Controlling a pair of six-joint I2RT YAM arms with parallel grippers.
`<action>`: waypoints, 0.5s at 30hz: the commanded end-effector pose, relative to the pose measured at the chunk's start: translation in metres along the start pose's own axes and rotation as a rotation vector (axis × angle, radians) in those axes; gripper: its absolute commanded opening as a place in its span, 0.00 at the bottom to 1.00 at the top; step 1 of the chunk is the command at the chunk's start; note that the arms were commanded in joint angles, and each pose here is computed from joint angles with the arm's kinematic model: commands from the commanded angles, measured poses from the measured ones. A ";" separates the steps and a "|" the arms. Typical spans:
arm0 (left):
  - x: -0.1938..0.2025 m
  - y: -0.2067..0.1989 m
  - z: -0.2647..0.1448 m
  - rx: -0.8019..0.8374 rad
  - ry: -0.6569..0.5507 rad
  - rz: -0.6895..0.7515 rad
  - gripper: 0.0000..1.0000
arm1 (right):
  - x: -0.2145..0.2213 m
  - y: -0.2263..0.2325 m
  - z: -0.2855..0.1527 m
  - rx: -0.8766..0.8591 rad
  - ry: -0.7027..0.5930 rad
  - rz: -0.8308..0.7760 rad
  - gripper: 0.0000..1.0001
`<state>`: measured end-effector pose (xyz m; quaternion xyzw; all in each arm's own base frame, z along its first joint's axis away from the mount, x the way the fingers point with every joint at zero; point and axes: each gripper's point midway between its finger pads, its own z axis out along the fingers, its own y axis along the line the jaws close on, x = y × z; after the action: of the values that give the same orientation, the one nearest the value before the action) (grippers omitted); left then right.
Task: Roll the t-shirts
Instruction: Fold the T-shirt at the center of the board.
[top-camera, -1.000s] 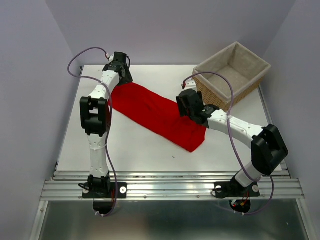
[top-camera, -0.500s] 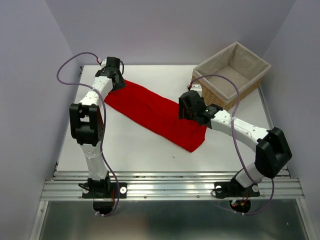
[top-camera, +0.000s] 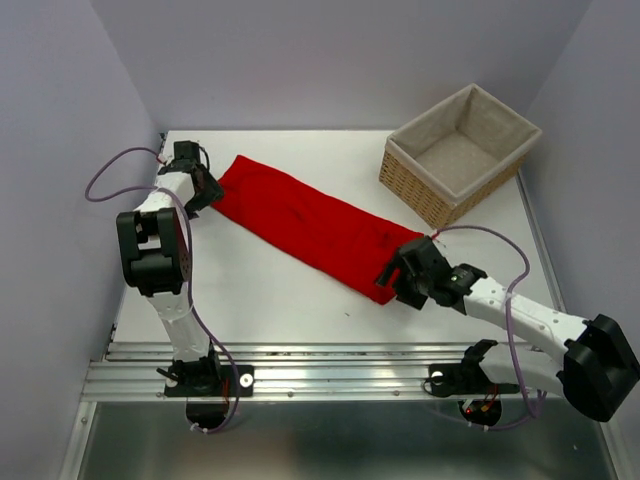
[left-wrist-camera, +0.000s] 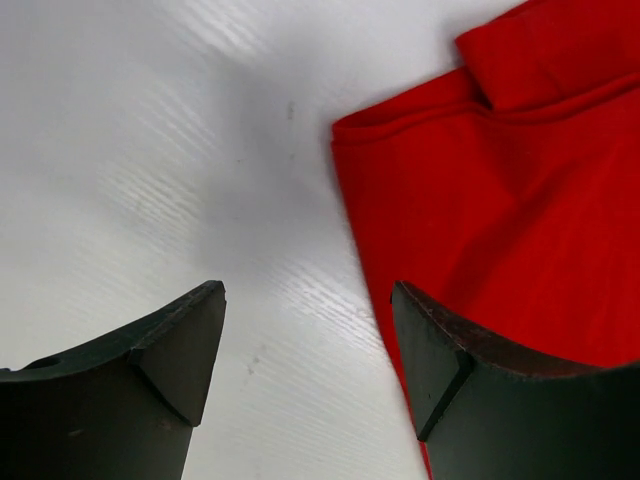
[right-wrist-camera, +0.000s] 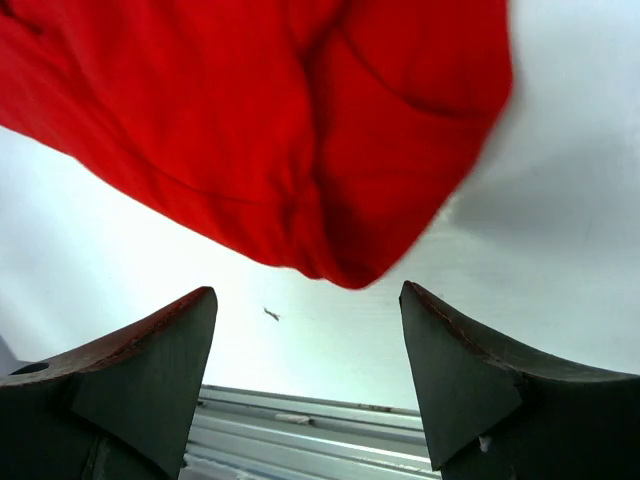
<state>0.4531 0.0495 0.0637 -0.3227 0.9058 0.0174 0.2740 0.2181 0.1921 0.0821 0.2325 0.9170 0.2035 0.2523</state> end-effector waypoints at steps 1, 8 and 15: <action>-0.003 -0.021 0.002 0.066 -0.026 -0.028 0.78 | 0.013 0.020 -0.004 -0.128 0.061 0.255 0.79; -0.004 -0.025 0.023 0.060 -0.026 -0.043 0.76 | 0.035 0.019 0.015 -0.094 0.135 0.402 0.78; 0.002 -0.024 0.036 0.046 -0.003 -0.030 0.46 | 0.021 0.013 0.033 -0.086 0.035 0.455 0.75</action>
<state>0.4757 0.0356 0.0339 -0.3287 0.9029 -0.0064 0.2769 0.2061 0.2204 0.0493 0.3841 0.8666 0.2740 0.1625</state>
